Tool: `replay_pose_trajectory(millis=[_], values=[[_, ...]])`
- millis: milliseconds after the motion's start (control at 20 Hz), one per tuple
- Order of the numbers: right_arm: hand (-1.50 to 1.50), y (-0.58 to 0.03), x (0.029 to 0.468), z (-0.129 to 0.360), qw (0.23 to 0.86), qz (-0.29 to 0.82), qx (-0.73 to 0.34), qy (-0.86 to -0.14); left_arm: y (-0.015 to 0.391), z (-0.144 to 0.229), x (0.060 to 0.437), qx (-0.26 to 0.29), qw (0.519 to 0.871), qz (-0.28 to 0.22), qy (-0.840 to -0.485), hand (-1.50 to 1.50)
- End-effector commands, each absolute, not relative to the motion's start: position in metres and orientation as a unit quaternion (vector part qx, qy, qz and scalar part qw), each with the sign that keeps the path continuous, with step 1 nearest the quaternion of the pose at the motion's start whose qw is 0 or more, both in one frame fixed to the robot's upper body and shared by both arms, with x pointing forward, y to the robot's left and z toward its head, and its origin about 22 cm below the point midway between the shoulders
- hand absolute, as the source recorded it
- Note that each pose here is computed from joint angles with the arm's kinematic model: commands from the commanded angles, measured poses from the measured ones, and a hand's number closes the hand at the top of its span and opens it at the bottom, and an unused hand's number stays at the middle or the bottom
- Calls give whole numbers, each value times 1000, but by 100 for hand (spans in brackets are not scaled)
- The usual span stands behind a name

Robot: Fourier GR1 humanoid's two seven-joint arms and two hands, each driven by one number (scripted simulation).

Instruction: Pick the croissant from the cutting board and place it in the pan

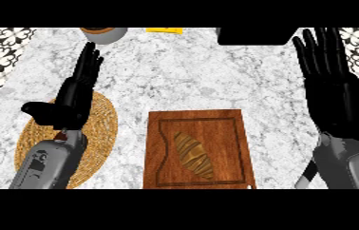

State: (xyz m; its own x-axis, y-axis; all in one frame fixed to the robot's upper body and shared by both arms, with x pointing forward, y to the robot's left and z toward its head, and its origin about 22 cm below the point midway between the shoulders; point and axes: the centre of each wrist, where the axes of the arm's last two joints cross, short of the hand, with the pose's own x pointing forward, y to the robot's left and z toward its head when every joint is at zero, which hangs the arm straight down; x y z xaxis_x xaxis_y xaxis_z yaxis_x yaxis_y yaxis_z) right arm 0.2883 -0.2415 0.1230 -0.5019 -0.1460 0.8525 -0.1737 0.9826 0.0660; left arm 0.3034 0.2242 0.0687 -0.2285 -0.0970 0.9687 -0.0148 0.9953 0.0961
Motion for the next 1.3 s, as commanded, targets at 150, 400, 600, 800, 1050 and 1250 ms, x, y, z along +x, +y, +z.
replay_pose_trajectory(millis=[150,400,600,800,1050,1250], values=[[150,-203,273,67,612,101,163,-767,236,-6,267,43,746,68,-661,0],[150,-190,224,21,604,196,19,-772,247,-48,235,49,807,125,-575,0],[-150,-164,153,-6,556,224,10,-800,258,-54,216,40,815,133,-563,0],[-150,-149,114,-22,529,245,-89,-808,263,-37,225,52,805,137,-574,0],[-150,-119,129,3,539,252,-169,-786,238,-47,221,36,808,122,-575,0],[-150,-113,172,47,565,257,-212,-755,268,-35,222,26,806,118,-580,0]])
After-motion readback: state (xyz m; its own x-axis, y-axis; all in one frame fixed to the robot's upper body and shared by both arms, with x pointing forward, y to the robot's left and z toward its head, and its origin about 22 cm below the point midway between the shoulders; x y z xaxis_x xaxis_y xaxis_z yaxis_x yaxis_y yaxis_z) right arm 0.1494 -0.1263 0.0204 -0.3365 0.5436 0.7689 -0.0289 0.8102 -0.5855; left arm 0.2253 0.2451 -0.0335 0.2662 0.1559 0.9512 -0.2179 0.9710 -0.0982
